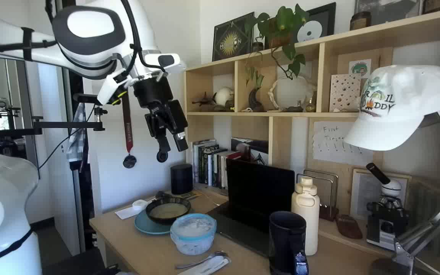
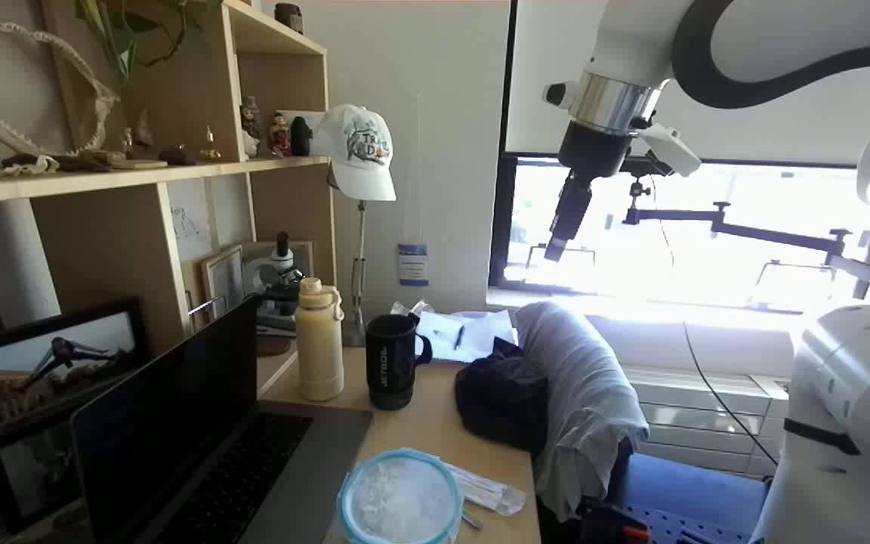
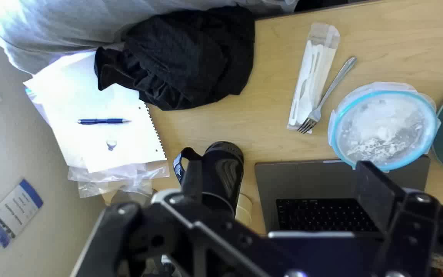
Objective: Move the cup to the left of the counter
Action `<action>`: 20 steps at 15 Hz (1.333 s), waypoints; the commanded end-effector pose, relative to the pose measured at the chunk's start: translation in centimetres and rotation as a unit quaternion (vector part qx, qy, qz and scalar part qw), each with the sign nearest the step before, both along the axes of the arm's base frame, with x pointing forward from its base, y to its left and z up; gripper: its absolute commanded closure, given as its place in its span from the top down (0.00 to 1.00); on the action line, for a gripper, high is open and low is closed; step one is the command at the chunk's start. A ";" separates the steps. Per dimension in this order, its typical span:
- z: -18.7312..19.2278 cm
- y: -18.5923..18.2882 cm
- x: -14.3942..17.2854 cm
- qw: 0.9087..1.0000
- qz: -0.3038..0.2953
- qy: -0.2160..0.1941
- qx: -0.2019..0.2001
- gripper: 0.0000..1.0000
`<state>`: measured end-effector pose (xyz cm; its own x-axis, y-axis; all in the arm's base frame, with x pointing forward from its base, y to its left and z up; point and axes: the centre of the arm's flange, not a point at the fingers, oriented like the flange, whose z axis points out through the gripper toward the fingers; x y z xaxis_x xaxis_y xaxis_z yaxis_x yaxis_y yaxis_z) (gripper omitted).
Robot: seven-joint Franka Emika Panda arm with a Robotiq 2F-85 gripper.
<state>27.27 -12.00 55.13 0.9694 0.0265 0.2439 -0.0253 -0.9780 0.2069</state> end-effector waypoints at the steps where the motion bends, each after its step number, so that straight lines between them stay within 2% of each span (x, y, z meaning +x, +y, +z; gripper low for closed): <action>1: 0.0 0.0 0.0 1.000 0.000 0.000 0.000 1.00; 6: -0.6 -1.3 1.2 1.000 0.015 0.007 -0.008 1.00; 10: -1.7 -5.4 3.4 0.999 0.039 0.004 -0.015 1.00; 14: -3.0 -9.7 6.8 0.997 0.080 -0.017 -0.015 1.00; 16: -3.6 -10.9 9.0 0.993 0.115 -0.024 -0.025 1.00; 20: -5.1 -11.4 13.9 0.979 0.197 -0.026 -0.055 1.00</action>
